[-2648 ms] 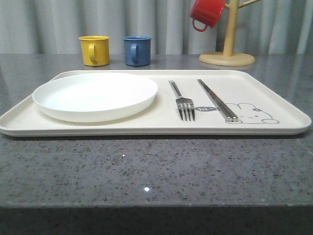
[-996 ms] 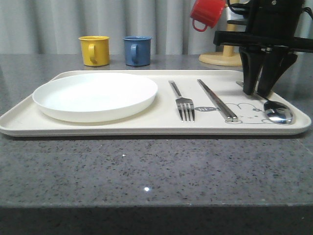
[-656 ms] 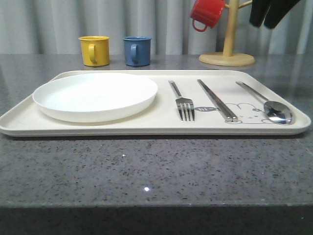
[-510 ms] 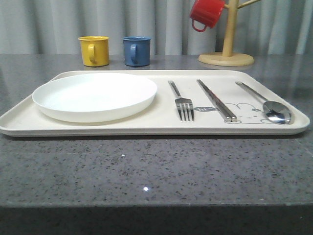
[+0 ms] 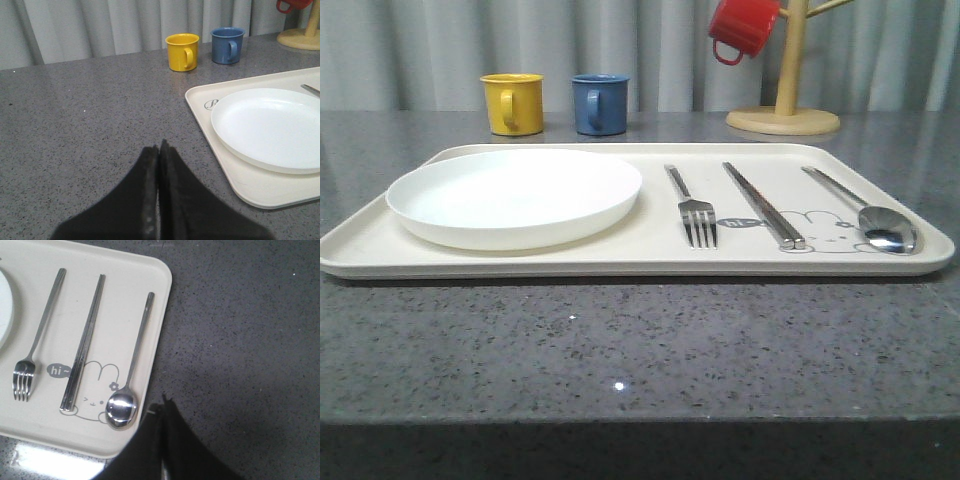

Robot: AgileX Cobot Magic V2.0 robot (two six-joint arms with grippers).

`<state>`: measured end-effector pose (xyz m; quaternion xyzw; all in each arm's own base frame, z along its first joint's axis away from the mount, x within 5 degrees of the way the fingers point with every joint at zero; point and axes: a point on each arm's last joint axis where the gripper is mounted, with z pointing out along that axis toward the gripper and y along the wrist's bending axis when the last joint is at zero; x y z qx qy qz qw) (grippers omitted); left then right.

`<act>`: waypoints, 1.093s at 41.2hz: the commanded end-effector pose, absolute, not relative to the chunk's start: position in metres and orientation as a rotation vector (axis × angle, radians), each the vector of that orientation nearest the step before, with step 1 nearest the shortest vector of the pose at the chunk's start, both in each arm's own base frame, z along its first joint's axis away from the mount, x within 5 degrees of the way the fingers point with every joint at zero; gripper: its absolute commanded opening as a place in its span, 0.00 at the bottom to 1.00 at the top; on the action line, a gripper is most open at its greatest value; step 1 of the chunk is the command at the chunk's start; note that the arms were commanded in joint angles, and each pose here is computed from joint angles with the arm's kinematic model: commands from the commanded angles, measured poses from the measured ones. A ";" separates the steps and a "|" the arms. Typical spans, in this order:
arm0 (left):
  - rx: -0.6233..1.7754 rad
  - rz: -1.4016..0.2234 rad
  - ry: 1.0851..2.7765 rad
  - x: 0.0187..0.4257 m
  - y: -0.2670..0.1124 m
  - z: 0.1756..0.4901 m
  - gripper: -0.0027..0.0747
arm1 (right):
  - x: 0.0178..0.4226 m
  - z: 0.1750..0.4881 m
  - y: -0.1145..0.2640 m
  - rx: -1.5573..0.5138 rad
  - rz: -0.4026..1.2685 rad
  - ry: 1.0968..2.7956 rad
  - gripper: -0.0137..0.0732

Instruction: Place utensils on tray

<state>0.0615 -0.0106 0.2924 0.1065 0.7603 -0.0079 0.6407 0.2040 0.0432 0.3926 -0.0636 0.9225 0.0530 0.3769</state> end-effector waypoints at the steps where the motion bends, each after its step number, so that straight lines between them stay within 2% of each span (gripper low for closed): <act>1: 0.204 -0.030 1.635 0.062 -0.010 0.308 0.01 | 0.182 0.392 0.037 -0.171 0.127 2.135 0.08; 9: 0.204 -0.030 1.635 0.062 -0.010 0.308 0.01 | 0.135 0.337 0.026 -0.182 0.112 1.961 0.08; 19: 0.204 -0.030 1.635 0.062 -0.010 0.308 0.01 | 0.084 0.301 0.016 -0.176 0.123 1.728 0.08; 26: 0.204 -0.030 1.635 0.062 -0.010 0.308 0.01 | 0.068 0.300 0.012 -0.167 0.129 1.647 0.08; 45: 0.204 -0.030 1.635 0.062 -0.010 0.308 0.01 | 0.067 0.300 0.012 -0.167 0.129 1.652 0.08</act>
